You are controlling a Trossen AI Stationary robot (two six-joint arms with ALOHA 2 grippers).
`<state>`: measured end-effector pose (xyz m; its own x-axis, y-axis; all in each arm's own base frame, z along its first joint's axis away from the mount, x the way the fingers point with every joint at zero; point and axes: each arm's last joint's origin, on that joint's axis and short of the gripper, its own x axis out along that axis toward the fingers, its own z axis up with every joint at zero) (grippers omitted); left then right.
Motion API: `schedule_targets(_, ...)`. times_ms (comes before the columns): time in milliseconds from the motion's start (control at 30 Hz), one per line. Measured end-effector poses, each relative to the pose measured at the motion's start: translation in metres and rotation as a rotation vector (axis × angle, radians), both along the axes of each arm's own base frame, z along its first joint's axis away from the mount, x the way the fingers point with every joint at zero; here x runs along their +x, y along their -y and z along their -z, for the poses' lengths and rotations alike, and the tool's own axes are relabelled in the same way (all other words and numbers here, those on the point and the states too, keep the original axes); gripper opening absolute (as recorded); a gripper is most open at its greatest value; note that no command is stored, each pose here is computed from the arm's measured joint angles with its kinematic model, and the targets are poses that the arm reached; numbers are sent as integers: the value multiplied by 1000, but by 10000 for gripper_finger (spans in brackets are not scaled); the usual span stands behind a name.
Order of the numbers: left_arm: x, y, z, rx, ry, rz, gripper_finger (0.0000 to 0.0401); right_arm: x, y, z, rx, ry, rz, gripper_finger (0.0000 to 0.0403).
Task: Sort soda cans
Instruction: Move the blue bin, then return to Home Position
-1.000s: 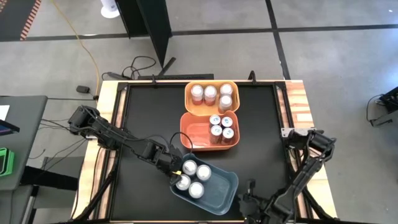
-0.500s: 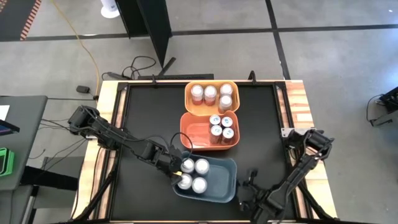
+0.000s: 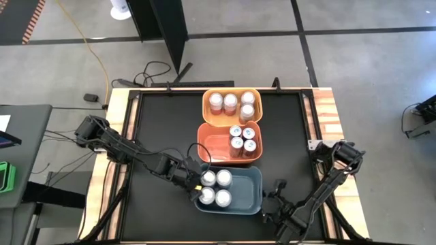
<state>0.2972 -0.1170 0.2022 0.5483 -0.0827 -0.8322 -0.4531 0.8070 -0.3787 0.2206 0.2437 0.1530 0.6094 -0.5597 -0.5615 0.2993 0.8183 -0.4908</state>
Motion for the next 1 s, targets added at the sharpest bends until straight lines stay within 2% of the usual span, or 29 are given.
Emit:
schedule_targets(200, 1, -2, 0, 27, 19, -26, 0, 1, 9, -1, 2, 8, 78, 0)
schedule_targets(533, 4, -11, -1, 88, 35, -71, 0, 6, 18, -1, -1, 3, 123, 0)
schedule_targets(800, 0, -6, 1, 92, 6, -64, 0, 1, 13, 0, 26, -40, 117, 1)
schedule_targets(1000, -9, 7, 2, 91, -27, -35, 0, -14, 0, 2, 97, -131, 88, 29)
